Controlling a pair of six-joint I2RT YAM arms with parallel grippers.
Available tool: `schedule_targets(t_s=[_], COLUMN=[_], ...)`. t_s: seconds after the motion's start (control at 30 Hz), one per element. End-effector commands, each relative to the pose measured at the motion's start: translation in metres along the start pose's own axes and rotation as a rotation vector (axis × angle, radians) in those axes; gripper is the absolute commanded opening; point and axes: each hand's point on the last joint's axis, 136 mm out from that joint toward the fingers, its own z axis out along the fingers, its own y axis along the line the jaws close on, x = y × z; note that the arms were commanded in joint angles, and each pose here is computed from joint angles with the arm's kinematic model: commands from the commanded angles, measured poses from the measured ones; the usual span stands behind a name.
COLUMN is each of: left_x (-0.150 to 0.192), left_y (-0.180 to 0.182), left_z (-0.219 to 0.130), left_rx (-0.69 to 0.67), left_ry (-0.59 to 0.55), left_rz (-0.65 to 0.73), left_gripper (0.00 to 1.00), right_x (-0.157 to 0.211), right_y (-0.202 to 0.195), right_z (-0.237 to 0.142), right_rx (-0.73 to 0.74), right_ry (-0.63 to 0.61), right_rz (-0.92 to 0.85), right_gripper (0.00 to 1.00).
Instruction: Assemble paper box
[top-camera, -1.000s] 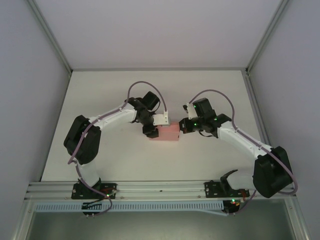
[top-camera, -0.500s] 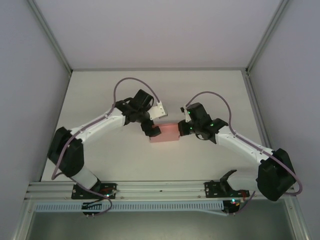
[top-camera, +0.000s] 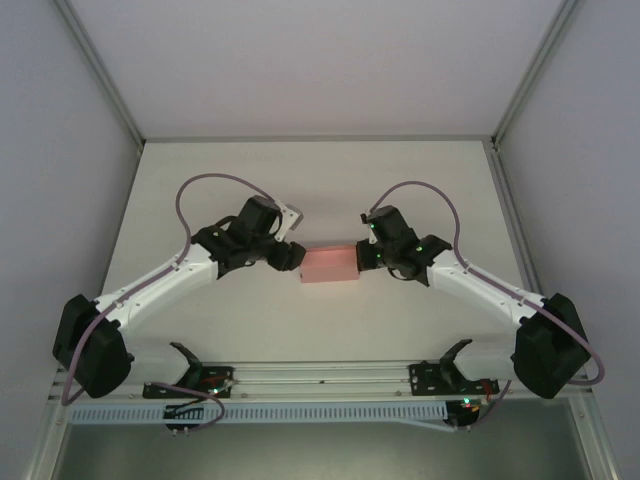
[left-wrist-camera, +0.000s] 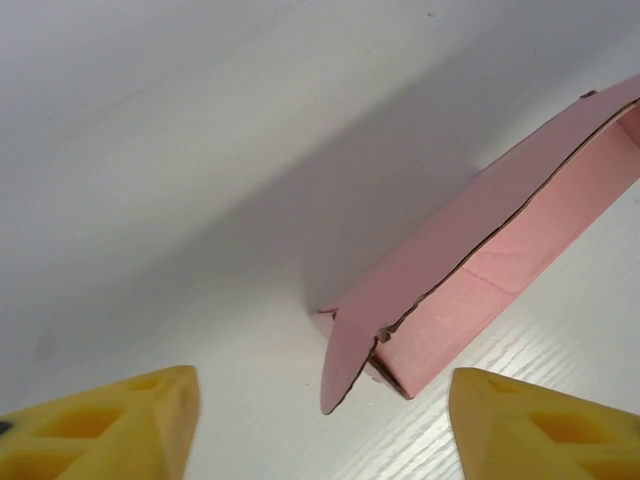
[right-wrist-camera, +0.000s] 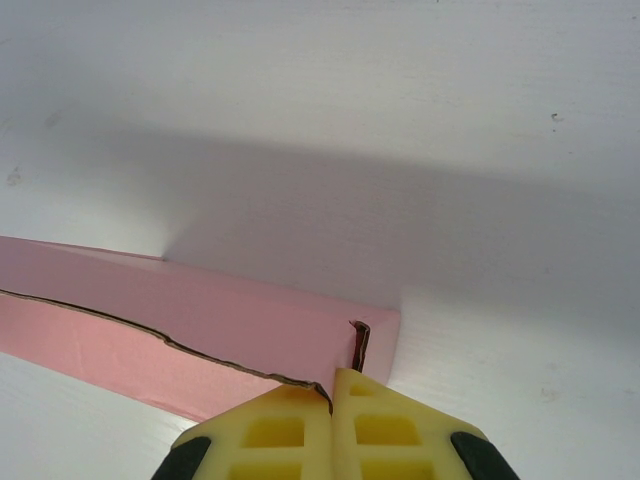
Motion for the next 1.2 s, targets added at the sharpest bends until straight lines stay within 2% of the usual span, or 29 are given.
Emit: schedule_targets(t_s=[0.0,0.1,0.27,0.33,0.37,0.57,0.63,0.67,0.8,1.03,1.17], left_x=[-0.002,-0.001,0.004,0.003,0.002,-0.005,-0.005,-0.006,-0.017,-0.013,-0.013], left_y=[-0.005,-0.005,-0.008,-0.008,-0.009,-0.019,-0.020,-0.020,-0.028,-0.031,-0.044], left_z=[0.012,0.024,0.030,0.029,0.028,0.023,0.023,0.022,0.020,0.021,0.027], left_rx=[0.032,0.032,0.049,0.047,0.053,0.084,0.086,0.083,0.119,0.137,0.218], left_ry=[0.010,0.045,0.071,0.065,0.061,0.049,0.051,0.055,0.057,0.081,0.081], left_rz=[-0.022,-0.014,-0.012,-0.022,-0.029,-0.057,-0.074,-0.093,-0.202,-0.407,-0.481], left_gripper=[0.57,0.41,0.30,0.14,0.11,0.10,0.03,0.00,0.00,0.00,0.00], right_x=[-0.001,-0.001,0.000,0.001,0.002,0.004,0.004,0.005,0.007,0.010,0.014], right_y=[0.002,0.003,0.002,0.001,0.001,0.004,0.004,0.004,0.006,0.011,0.023], right_z=[-0.001,-0.001,-0.001,0.001,0.002,0.004,0.004,0.005,0.006,0.007,0.009], right_rx=[0.010,0.009,0.014,0.018,0.018,0.036,0.050,0.055,0.098,0.140,0.125], right_ry=[0.014,0.015,0.021,0.025,0.030,0.048,0.049,0.054,0.062,0.037,0.022], right_rz=[0.015,0.012,0.013,0.013,0.014,-0.004,-0.010,-0.014,-0.024,0.012,0.012], right_gripper=[0.01,0.01,0.02,0.02,0.02,0.02,0.02,0.02,0.01,0.00,0.00])
